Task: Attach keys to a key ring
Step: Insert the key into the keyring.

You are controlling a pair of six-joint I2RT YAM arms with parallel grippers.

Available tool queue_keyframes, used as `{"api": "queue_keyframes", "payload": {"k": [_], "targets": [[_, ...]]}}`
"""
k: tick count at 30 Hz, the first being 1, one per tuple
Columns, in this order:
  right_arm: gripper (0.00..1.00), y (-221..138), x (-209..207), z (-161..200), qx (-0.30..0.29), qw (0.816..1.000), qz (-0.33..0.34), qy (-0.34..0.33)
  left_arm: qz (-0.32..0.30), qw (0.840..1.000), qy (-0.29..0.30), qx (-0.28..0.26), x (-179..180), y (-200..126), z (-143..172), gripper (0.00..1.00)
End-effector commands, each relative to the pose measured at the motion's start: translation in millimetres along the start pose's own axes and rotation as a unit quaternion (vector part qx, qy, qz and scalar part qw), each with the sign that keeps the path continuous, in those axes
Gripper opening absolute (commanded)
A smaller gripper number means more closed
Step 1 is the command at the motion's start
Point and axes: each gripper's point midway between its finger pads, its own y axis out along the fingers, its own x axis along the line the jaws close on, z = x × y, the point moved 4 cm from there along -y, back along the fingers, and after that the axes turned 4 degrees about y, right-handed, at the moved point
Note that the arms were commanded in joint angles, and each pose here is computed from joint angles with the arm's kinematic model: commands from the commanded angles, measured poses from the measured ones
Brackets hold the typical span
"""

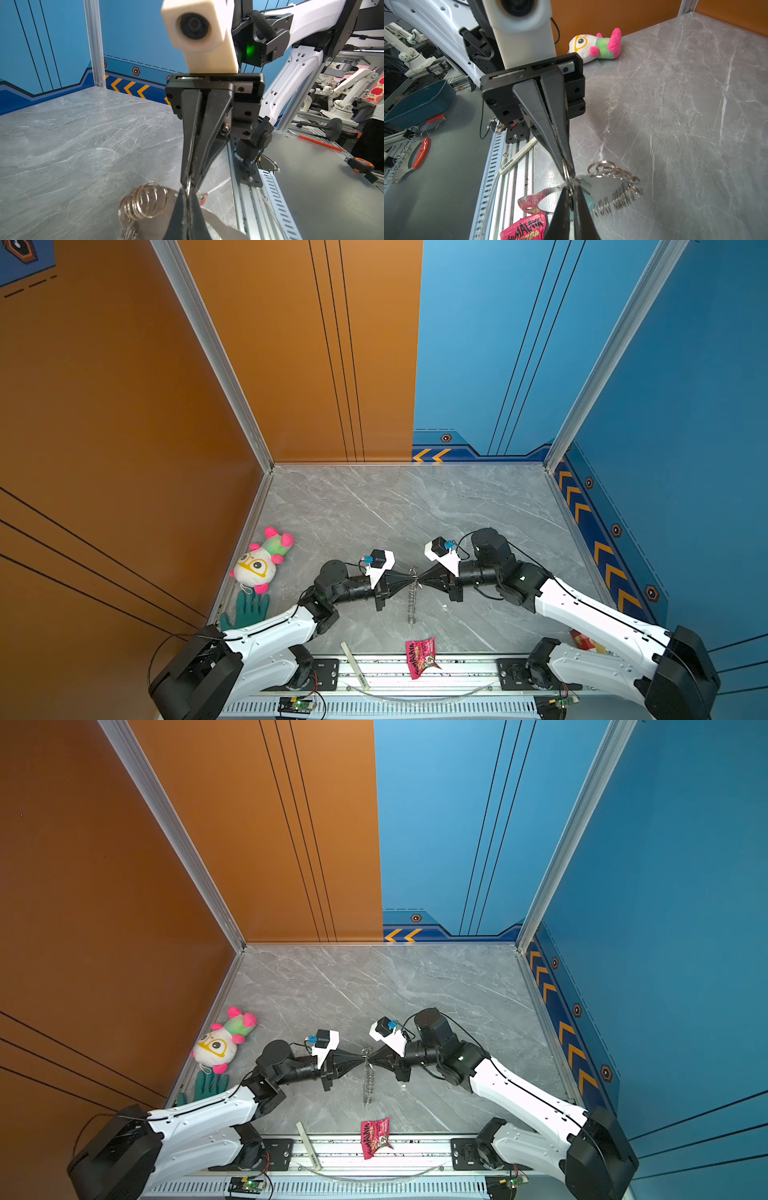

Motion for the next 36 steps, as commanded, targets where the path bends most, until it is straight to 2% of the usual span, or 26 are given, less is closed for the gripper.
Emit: {"api": "queue_keyframes", "payload": {"k": [1,27,32,36], "targets": [[0.09,-3.2,5.2,2.3,0.008,1.0,0.0,0.003,-0.016,0.999,0.029,-0.026,3.0,-2.9,-13.2,0.0],[0.0,0.8,-0.1,10.3,0.022,0.999,0.015,0.022,-0.039,0.998,0.038,-0.037,5.5,-8.9,-16.6,0.0],[0.0,2.9,-2.4,12.3,0.026,0.999,0.018,0.03,-0.051,0.997,0.04,-0.039,7.9,-10.3,-16.9,0.0],[0.07,4.1,-3.3,13.8,0.027,0.999,0.018,0.033,-0.053,0.997,0.042,-0.039,8.0,-11.1,-16.2,0.0]]}}
